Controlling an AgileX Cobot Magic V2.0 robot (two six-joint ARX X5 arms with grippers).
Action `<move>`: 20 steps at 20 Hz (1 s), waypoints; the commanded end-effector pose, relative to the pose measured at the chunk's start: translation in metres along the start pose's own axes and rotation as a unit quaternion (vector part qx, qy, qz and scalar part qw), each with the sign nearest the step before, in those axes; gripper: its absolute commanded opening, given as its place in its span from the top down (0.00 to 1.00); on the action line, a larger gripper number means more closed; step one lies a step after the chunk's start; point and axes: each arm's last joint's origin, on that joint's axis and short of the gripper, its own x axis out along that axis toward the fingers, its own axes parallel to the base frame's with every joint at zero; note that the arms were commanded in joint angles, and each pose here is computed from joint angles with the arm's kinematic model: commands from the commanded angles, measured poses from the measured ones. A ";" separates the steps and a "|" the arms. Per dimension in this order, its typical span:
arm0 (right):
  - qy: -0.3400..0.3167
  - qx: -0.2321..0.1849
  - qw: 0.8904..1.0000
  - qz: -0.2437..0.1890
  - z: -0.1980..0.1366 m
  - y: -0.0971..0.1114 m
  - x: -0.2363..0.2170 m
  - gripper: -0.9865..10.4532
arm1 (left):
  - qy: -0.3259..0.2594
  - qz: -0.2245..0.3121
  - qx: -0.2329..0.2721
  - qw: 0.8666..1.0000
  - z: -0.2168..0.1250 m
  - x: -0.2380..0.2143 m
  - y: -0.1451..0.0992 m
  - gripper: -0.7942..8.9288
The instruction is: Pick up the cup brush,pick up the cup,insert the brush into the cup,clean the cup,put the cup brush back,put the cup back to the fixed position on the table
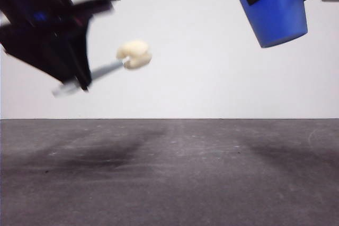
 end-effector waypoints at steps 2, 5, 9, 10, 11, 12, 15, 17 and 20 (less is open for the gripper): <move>-0.017 0.026 1.000 0.004 0.003 -0.003 -0.007 0.93 | 0.032 0.017 -0.025 0.999 -0.003 0.041 -0.001 0.93; -0.018 0.029 0.999 0.015 0.003 -0.003 -0.009 0.93 | 0.054 0.013 -0.041 0.998 -0.008 0.072 -0.003 0.93; -0.012 0.031 0.999 0.024 0.002 -0.002 -0.009 0.93 | 0.082 0.020 -0.080 0.993 -0.015 0.098 0.001 0.93; -0.010 0.033 0.999 0.029 0.001 -0.002 -0.009 0.93 | 0.089 0.019 -0.084 0.992 -0.016 0.103 0.003 0.93; -0.009 0.033 0.999 0.029 0.001 -0.002 -0.009 0.93 | 0.092 0.022 -0.088 0.992 -0.017 0.105 0.005 0.93; -0.008 0.032 0.999 0.029 0.001 -0.002 -0.009 0.93 | 0.094 0.024 -0.090 0.991 -0.017 0.107 0.006 0.93; -0.007 0.035 0.999 0.029 0.001 -0.002 -0.009 0.93 | 0.094 0.027 -0.092 0.991 -0.017 0.107 0.008 0.93; -0.006 0.044 0.999 0.030 0.001 -0.001 -0.009 0.93 | 0.096 0.023 -0.092 0.991 -0.017 0.107 0.008 0.78; -0.001 0.046 0.998 0.042 0.001 0.002 -0.003 0.93 | 0.107 -0.003 -0.092 0.990 -0.017 0.107 0.006 0.48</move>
